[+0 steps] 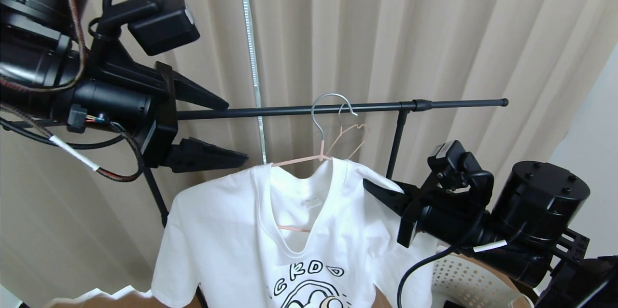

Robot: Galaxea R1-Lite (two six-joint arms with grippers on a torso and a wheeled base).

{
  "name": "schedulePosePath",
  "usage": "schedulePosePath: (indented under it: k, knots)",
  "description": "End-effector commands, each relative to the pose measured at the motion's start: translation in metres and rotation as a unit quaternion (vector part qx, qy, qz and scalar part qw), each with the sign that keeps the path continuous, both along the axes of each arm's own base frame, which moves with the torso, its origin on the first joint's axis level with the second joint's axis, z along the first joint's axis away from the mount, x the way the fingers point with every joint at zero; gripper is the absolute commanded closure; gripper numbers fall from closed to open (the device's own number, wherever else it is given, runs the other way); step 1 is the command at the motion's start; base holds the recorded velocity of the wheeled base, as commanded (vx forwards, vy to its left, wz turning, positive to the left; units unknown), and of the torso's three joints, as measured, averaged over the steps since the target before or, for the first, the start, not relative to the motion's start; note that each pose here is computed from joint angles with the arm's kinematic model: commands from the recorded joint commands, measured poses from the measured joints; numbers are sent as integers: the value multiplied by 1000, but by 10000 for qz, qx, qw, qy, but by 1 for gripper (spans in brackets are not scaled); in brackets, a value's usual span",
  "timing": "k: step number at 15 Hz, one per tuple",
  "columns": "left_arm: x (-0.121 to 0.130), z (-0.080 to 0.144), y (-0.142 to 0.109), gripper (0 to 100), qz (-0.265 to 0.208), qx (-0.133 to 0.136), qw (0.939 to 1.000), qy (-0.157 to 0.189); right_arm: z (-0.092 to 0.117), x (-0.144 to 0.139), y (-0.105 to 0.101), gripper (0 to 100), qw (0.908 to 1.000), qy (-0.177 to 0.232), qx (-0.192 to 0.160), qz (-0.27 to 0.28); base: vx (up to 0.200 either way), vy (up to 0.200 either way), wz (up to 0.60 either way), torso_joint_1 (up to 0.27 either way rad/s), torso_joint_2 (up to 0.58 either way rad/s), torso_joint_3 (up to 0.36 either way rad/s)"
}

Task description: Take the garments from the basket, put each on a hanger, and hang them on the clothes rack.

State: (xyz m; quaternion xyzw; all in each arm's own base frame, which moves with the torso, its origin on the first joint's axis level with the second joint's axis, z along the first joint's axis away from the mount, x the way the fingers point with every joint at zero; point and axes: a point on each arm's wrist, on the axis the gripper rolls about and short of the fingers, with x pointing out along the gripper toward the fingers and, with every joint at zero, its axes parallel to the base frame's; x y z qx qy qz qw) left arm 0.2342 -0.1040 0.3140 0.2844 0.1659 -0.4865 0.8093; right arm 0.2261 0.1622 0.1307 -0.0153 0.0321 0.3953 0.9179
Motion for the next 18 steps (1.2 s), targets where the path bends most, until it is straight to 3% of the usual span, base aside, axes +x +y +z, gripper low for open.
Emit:
schedulePosePath:
  k: [1, 3, 6, 9, 18]
  knots:
    - [37, -21, -6, 0, -279, 186, 9993, 191, -1, 0, 0, 100, 10000, 8, -10, 1, 0, 0, 0, 0, 0, 0]
    - [44, -32, -8, 0, -532, 370, 9978, 119, 0, -1, 0, 100, 10000, -4, -11, 10, 0, 0, 0, 0, 0, 0]
    - [45, -33, -10, 0, -595, 369, 9975, 124, 1, -1, 0, 100, 10000, -23, 2, 10, 0, 0, 0, 0, 0, 0]
    - [47, -44, -11, 0, -625, 394, 9966, 356, 2, -1, 0, 100, 10000, -47, 10, 10, 0, 0, 0, 0, 0, 0]
    - [53, -69, -15, 0, -1041, 67, 9901, 941, 3, -2, -1, 100, 10000, -48, 20, 17, 0, 0, 0, 0, 0, 0]
